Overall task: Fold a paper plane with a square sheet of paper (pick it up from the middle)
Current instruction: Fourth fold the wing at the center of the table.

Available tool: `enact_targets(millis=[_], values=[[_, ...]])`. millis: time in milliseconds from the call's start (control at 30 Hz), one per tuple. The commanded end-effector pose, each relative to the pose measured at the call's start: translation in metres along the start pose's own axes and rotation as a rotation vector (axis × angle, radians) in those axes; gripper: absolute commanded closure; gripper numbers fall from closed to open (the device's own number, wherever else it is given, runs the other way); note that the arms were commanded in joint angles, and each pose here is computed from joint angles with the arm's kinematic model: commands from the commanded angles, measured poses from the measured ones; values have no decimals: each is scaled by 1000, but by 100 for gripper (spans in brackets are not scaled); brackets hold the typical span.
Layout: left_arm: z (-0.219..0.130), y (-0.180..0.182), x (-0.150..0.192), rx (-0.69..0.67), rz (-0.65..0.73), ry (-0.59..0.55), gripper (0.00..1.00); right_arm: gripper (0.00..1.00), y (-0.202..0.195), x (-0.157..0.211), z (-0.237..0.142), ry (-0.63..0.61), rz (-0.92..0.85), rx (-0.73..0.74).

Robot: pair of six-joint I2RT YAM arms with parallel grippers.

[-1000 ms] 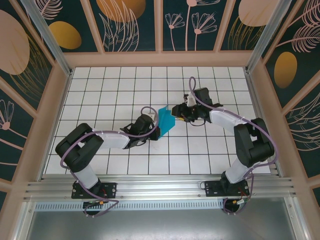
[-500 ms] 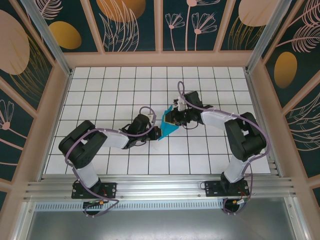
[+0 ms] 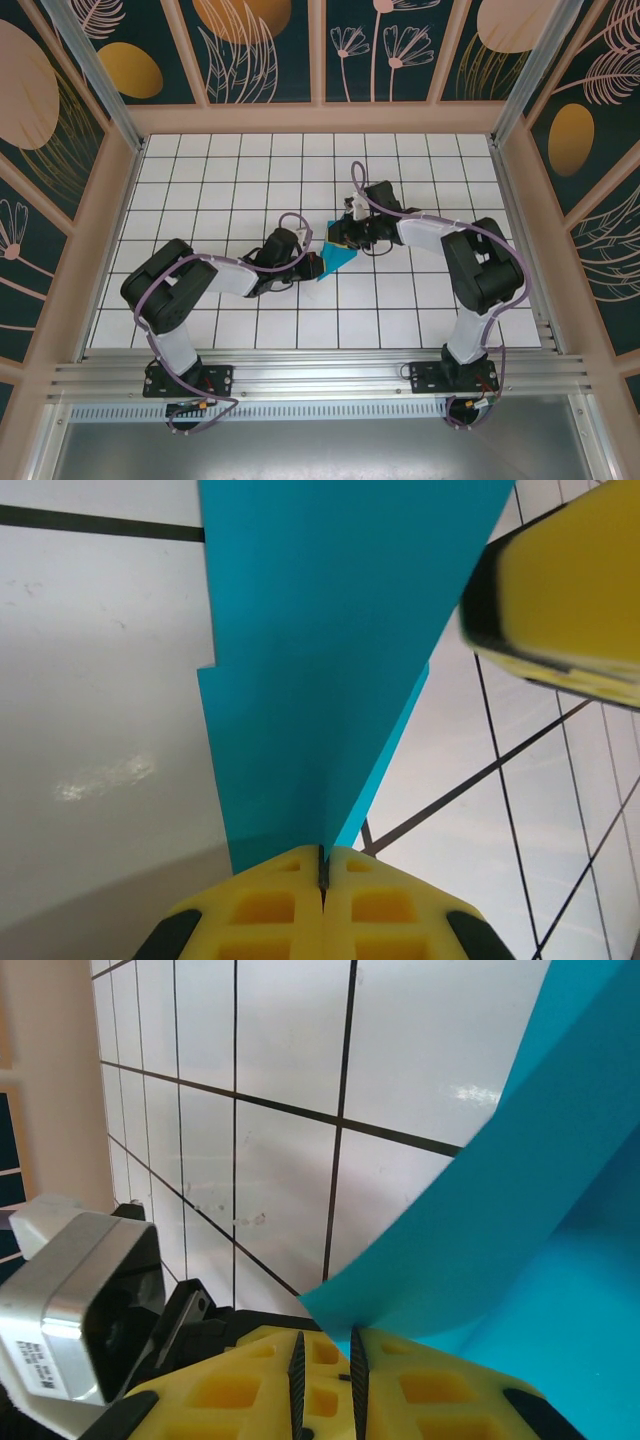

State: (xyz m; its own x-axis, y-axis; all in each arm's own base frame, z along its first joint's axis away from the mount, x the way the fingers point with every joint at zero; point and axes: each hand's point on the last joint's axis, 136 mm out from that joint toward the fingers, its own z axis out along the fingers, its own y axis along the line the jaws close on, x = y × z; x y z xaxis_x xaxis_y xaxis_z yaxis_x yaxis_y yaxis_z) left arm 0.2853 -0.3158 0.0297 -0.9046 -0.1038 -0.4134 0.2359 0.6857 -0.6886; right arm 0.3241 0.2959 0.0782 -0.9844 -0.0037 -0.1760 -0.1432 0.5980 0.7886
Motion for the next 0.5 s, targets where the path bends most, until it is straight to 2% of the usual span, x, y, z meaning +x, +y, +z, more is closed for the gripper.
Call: enact_targets(millis=[0,467], values=[[5,-2,2,37,-19,27,96,77,11,-7,6,-1,-37,-36],[9,-3,3,56,-32,53,95,76,-10,-14,17,-5,-9,20]])
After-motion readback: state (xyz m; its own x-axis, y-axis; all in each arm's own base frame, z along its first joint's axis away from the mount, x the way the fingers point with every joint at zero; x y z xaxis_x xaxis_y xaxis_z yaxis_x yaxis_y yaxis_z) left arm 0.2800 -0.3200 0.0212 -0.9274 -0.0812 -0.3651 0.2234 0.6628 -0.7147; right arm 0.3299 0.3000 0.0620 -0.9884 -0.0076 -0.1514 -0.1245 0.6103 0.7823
